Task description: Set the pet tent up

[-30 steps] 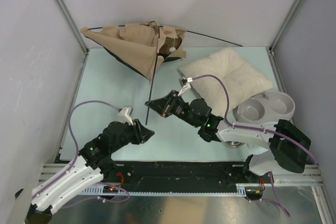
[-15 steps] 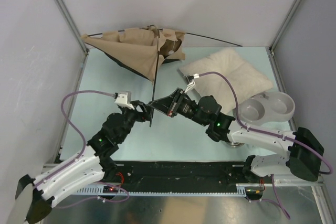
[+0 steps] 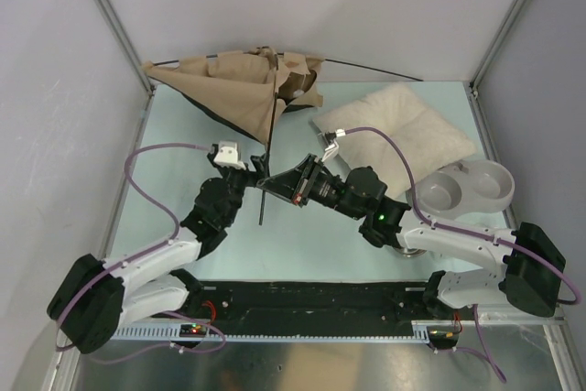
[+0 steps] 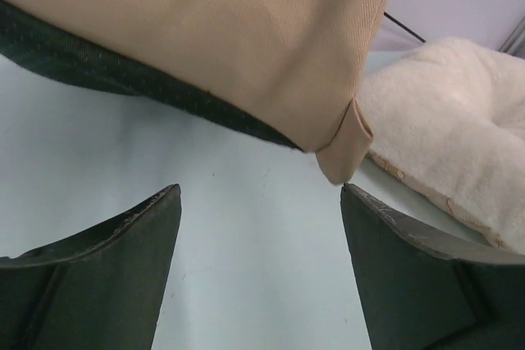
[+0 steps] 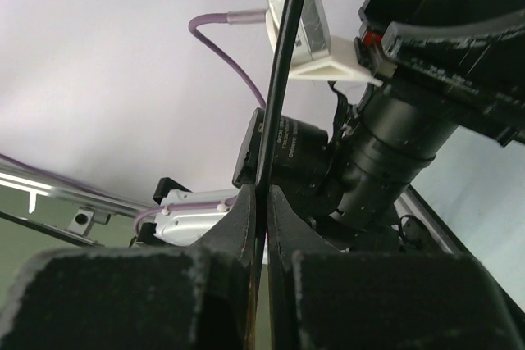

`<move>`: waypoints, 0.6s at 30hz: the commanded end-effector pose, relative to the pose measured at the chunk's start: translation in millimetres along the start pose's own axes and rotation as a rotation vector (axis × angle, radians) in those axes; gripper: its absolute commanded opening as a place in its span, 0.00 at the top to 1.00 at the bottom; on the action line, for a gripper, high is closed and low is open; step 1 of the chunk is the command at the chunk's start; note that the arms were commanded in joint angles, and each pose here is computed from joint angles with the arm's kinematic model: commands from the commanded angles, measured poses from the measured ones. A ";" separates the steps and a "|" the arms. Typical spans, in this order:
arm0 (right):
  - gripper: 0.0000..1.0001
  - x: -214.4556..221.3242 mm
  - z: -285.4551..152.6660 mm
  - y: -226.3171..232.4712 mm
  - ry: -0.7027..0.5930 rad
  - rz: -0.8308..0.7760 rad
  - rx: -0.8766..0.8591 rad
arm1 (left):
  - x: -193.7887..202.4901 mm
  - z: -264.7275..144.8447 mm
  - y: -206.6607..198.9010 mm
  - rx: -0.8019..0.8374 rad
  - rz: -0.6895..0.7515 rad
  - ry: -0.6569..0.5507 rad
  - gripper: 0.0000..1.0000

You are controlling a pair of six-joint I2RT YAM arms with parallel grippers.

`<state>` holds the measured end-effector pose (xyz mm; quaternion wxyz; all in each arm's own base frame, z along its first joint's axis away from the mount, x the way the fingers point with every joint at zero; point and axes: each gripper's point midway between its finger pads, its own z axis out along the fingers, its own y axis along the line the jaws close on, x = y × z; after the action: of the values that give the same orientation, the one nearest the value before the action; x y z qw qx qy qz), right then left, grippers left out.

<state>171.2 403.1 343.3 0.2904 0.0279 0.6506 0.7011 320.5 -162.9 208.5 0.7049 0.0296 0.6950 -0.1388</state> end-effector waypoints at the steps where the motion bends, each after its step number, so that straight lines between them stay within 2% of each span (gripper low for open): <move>1: 1.00 -19.0 0.8 40.7 -0.052 0.000 -0.104 | -49.5 19.6 -10.7 0.027 -0.023 -0.153 0.18; 10: 1.00 -19.1 1.3 41.5 -0.052 0.004 -0.110 | -45.1 33.3 -21.4 0.066 0.004 -0.138 0.19; 12: 1.00 -18.4 1.9 39.9 -0.050 0.004 -0.106 | -42.3 35.7 -20.0 0.057 0.003 -0.131 0.26; 18: 1.00 -17.6 2.7 38.4 -0.047 0.008 -0.103 | -39.8 45.0 -19.3 0.070 -0.018 -0.118 0.58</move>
<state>169.4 402.9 351.4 0.2824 0.0336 0.6406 0.7132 350.4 -184.4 222.9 0.7185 0.0500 0.6763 -0.1546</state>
